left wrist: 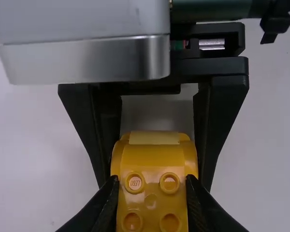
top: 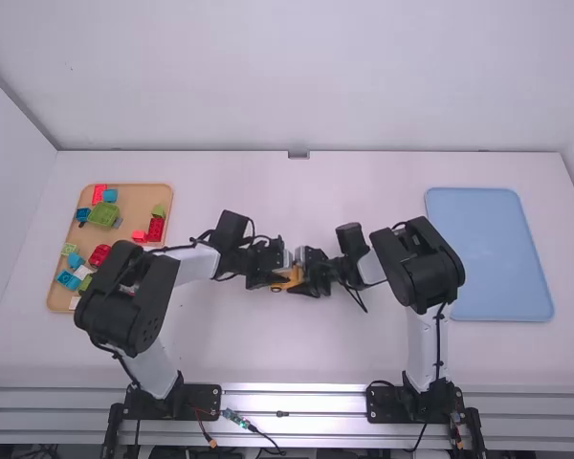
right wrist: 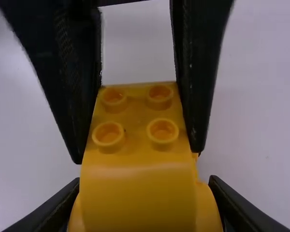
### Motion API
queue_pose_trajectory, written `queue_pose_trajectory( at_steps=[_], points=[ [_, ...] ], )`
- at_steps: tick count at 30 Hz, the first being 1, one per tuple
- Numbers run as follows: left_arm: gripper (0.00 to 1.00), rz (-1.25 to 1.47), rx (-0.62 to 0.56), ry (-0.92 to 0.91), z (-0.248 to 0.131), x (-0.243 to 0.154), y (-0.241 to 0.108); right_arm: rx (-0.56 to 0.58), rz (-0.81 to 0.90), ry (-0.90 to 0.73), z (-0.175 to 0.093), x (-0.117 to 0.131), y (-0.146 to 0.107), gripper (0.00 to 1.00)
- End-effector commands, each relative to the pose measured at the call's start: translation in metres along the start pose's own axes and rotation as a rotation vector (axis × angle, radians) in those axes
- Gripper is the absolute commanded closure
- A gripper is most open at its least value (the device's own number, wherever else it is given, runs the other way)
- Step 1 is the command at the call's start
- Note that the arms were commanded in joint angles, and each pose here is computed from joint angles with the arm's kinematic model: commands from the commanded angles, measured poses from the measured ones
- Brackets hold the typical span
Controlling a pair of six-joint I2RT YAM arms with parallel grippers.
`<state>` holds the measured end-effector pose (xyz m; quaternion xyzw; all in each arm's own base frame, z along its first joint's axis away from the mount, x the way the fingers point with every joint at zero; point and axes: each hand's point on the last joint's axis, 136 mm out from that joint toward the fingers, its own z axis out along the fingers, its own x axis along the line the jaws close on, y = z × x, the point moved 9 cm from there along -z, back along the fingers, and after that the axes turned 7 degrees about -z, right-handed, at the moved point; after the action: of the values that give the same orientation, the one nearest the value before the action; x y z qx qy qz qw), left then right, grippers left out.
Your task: Assemble lego blocks to make yellow taxi
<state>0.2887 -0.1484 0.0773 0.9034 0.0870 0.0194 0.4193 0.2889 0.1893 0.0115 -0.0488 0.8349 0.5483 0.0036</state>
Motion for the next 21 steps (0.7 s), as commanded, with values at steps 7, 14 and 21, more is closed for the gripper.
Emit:
queue_pose_trajectory(
  at_steps=[7, 14, 21],
  points=[
    [0.01, -0.062, 0.04, -0.002, 0.004, -0.002, -0.002, 0.013, 0.012, -0.012, -0.001, -0.002, -0.005, 0.46],
    [0.01, -0.018, -0.071, 0.155, -0.062, 0.006, 0.02, 0.015, 0.023, -0.019, -0.004, -0.003, -0.007, 0.18],
    [0.01, 0.015, -0.252, 0.235, -0.122, -0.001, 0.01, -0.02, 0.01, -0.001, -0.004, -0.003, -0.003, 0.01]
  ],
)
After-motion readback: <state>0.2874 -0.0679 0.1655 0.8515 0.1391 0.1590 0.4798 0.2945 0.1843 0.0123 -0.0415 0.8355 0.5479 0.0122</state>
